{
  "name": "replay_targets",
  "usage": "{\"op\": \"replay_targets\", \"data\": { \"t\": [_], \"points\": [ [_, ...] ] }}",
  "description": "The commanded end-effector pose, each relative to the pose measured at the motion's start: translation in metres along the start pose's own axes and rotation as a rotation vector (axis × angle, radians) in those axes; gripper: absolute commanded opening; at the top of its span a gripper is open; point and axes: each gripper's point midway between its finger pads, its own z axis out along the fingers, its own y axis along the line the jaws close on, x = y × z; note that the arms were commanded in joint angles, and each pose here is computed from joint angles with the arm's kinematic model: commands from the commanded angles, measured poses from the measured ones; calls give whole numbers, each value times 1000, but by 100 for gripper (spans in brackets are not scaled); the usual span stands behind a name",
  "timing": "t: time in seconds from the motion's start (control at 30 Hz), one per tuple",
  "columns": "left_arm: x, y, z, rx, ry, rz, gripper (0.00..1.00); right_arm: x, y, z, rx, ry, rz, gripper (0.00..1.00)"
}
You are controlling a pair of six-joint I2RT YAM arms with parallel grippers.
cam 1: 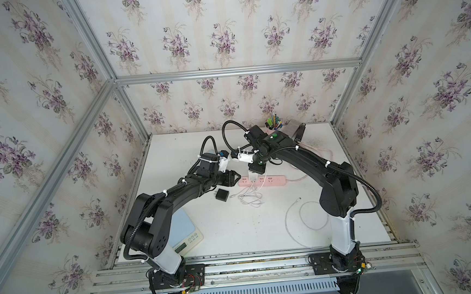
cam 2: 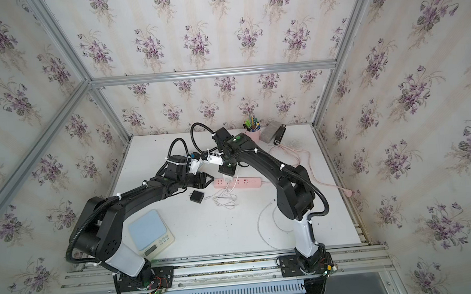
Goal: Charge the electronic scale
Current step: Insert the charging cable into the plug.
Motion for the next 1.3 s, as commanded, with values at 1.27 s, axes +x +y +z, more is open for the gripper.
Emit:
{"op": "replay_targets", "data": {
  "t": [1.27],
  "points": [
    [17, 31, 42, -31, 46, -146, 62, 23, 0, 27, -77, 58, -90, 0]
  ]
}}
